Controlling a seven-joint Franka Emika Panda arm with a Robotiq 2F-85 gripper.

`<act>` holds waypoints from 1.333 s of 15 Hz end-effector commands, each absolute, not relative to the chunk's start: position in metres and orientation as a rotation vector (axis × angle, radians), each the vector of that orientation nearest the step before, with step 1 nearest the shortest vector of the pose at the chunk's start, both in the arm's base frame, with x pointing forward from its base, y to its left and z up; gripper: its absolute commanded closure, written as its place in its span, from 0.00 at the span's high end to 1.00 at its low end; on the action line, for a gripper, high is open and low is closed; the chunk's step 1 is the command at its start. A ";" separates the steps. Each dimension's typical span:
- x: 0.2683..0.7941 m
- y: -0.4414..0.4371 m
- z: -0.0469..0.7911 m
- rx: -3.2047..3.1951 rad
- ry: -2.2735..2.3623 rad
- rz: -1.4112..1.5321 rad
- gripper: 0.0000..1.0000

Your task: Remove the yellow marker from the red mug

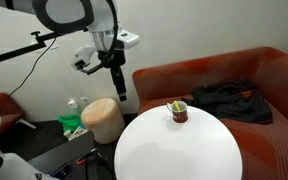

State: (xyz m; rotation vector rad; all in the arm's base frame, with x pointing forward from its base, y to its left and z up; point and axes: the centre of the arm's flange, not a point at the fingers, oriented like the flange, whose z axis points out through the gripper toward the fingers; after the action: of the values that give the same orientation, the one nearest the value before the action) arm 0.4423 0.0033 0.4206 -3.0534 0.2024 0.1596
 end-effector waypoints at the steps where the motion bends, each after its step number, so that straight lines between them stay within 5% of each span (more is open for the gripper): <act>1: 0.442 0.003 0.421 -3.053 0.202 0.160 1.00; 20: 0.469 0.000 0.428 -3.181 0.135 -0.067 1.00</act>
State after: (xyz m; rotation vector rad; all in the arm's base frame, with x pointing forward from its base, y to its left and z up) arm 0.4519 -0.0001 0.4258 -3.1223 0.1515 0.0341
